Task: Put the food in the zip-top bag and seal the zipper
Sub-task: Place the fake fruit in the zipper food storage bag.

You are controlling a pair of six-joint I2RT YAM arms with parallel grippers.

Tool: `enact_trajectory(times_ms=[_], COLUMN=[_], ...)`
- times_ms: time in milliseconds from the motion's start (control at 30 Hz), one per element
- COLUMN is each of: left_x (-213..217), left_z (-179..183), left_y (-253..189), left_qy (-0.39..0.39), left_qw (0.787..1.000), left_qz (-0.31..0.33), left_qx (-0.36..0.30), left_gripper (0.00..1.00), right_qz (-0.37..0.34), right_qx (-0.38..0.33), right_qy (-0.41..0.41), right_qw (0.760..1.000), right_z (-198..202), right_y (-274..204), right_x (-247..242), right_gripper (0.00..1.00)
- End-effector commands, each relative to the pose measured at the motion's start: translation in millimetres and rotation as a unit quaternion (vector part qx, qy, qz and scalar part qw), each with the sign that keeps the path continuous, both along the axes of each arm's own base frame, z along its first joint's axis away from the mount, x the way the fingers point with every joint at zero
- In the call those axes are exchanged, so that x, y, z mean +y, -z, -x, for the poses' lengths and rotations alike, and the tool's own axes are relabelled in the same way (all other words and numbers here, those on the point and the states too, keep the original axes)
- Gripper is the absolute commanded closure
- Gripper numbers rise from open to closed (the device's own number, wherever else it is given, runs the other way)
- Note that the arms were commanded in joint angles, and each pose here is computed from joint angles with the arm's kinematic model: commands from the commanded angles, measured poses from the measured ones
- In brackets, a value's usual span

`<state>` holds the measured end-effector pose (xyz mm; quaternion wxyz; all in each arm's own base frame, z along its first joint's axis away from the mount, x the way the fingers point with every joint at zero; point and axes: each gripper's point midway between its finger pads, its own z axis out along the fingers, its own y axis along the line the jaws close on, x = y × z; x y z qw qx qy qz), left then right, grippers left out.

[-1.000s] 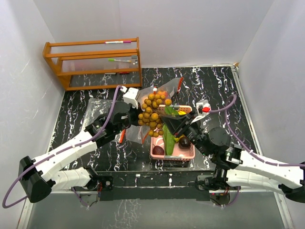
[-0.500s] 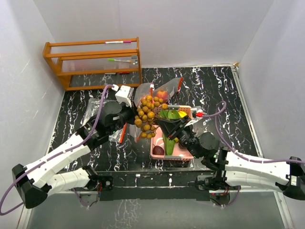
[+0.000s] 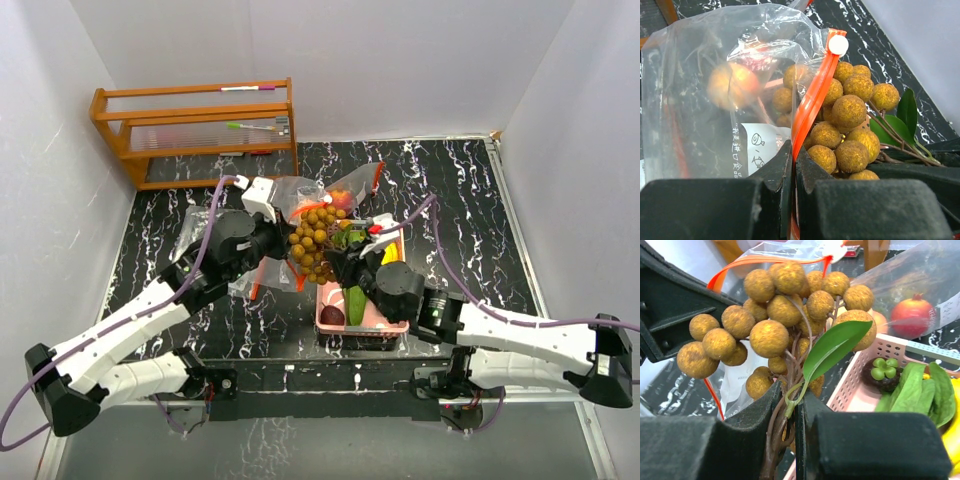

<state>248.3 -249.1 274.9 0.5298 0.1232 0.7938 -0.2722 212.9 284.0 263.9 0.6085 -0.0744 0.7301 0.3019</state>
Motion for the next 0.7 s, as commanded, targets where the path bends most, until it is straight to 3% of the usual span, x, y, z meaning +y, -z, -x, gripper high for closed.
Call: enact_trajectory(times_ms=[0,467,533,667], left_x=[-19,-1,-2,-8], left_z=[0,-6,-7,-11], left_y=[-17,-7,-2,18], left_qy=[0.030,-0.001,-0.001,0.000], left_qw=[0.999,0.999,0.999,0.998], left_qz=[0.025,-0.034,-0.041,-0.058], left_qx=[-0.011,-0.008,-0.002,0.016], left_gripper=[1.00,1.00,1.00,1.00], right_qz=[0.059,0.178,0.169,0.066], right_qx=[-0.018,0.024,0.027,-0.012], right_qy=[-0.017,0.019,0.016,-0.038], right_qw=[0.998,0.984,0.985,0.997], right_z=[-2,-9,-7,6], right_y=[-11,27,24,-23], right_x=[7,-10,-9,5], right_gripper=[0.92,0.92,0.92,0.92])
